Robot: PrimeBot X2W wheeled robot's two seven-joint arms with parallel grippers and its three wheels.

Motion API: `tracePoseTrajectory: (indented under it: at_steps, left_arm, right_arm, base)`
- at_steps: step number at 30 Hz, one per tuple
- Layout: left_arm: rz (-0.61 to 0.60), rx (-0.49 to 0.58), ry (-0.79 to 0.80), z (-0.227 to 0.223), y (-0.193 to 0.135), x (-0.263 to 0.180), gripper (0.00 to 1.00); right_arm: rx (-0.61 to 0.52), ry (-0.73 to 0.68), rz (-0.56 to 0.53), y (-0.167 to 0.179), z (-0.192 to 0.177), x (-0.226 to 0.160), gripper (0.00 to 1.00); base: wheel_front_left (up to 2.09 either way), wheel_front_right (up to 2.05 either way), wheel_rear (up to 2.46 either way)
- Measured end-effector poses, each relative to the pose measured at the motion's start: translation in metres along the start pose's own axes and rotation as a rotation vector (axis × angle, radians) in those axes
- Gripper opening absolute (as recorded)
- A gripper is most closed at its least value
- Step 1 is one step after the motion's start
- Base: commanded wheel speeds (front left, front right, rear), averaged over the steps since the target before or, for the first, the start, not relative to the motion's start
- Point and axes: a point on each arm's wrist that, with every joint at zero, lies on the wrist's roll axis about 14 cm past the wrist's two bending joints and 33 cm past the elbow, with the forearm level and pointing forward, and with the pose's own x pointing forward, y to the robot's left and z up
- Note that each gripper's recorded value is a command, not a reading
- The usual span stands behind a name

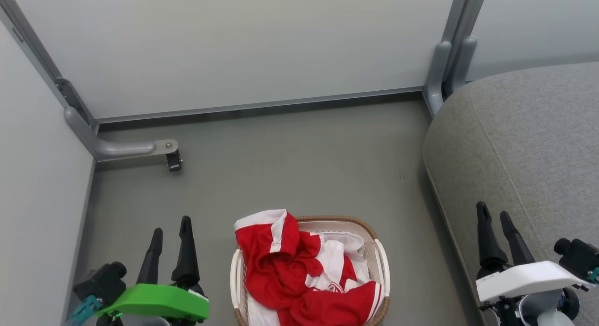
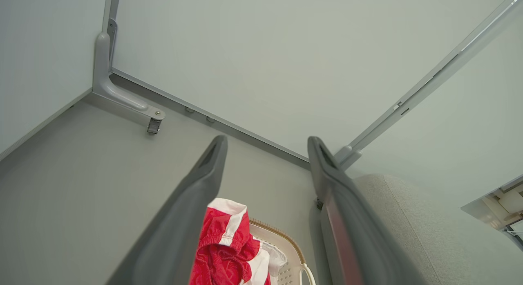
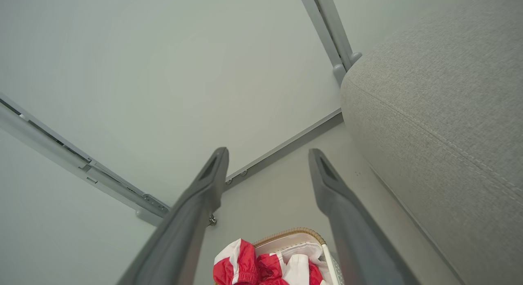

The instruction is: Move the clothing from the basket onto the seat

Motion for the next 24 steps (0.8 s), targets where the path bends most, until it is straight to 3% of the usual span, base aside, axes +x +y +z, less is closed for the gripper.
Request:
tracePoseTrajectory:
  at_steps: [24]
  left_arm:
    - [-0.029, 0.198, -0.001, -0.011, -0.007, -0.011, 1.0]
  right_arm:
    - [-0.243, 0.011, 0.056, 0.009, -0.009, -0.007, 1.0]
  base:
    - [0.0, 0.0, 0.0]
